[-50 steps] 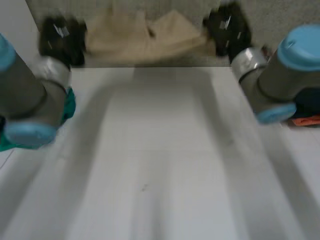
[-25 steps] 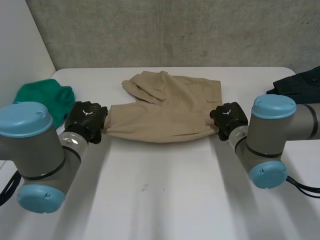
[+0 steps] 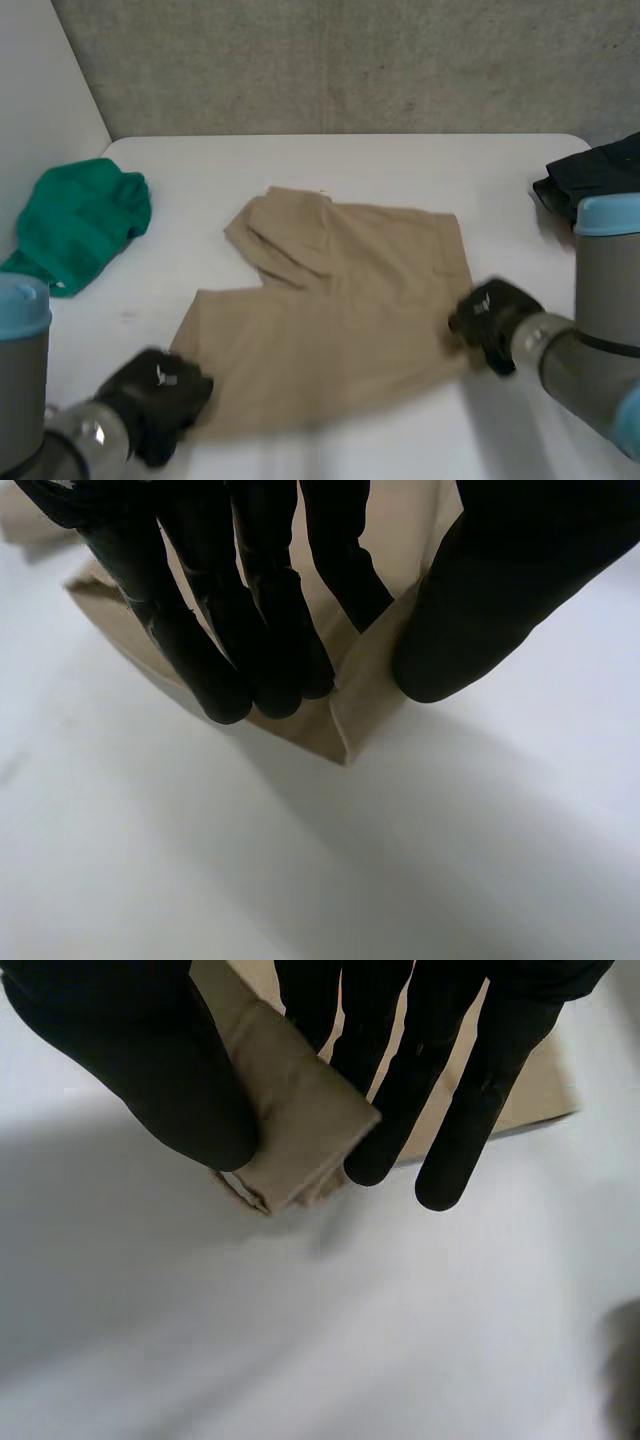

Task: Fold the laundry.

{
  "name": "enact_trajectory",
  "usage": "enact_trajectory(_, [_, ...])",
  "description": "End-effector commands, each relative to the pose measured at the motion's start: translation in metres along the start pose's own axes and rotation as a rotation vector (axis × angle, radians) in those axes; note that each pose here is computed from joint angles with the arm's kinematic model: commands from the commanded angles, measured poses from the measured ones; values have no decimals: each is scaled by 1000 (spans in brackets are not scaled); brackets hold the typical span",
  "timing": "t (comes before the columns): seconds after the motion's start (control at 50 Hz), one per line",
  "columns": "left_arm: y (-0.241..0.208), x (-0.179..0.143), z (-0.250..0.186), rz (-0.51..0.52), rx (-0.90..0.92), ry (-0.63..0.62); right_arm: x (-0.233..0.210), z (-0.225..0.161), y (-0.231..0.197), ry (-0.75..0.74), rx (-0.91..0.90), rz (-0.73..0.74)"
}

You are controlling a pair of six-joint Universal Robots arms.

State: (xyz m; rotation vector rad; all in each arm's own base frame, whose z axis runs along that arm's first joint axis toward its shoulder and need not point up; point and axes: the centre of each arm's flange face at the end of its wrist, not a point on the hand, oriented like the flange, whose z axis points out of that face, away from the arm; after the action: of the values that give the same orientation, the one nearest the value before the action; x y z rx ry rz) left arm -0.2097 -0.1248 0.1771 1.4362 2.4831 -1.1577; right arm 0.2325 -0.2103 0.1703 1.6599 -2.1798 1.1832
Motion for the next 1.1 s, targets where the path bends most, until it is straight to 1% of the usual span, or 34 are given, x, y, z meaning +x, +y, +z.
enact_trajectory(0.02, [-7,1,-10,39,10,30,-9,-13,6,-87,9,-44])
enact_trajectory(0.12, [-40,-29,4,9,183,-102,-8,-3,3,-57,53,-9])
enact_trajectory(0.14, [-53,-41,10,-5,245,-147,-8,1,3,-52,59,5])
enact_trajectory(0.2, [-71,-61,26,-31,327,-202,-9,5,2,-45,68,29])
enact_trajectory(0.24, [-87,-78,45,-59,388,-226,-10,9,2,-36,77,49])
enact_trajectory(0.28, [-95,-85,62,-72,418,-214,-11,11,1,-32,85,62])
enact_trajectory(0.3, [-102,-92,78,-78,443,-192,-12,13,1,-25,94,68])
enact_trajectory(0.34, [-107,-98,95,-83,450,-168,-13,14,-1,-20,105,74])
enact_trajectory(0.36, [-111,-103,111,-83,454,-142,-14,16,-1,-14,112,76])
enact_trajectory(0.42, [-113,-110,136,-84,445,-114,-15,18,0,-6,117,80])
enact_trajectory(0.44, [-114,-113,151,-82,444,-100,-15,19,-1,-3,121,80])
enact_trajectory(0.5, [-114,-117,177,-76,437,-80,-15,21,-1,5,126,80])
enact_trajectory(0.56, [-112,-117,193,-61,428,-66,-14,22,0,13,122,85])
enact_trajectory(0.7, [-107,-116,215,-20,411,-72,-13,23,3,15,114,93])
enact_trajectory(0.92, [-106,-110,225,-37,429,-74,-12,23,3,21,119,94])
enact_trajectory(1.0, [-101,-118,222,-52,382,-148,-12,23,3,23,121,92])
enact_trajectory(1.02, [-96,-125,220,-61,344,-201,-12,23,2,24,122,93])
enact_trajectory(1.08, [-88,-137,217,-60,287,-284,-13,23,2,23,123,90])
enact_trajectory(1.1, [-82,-144,217,-52,246,-337,-13,23,1,24,124,89])
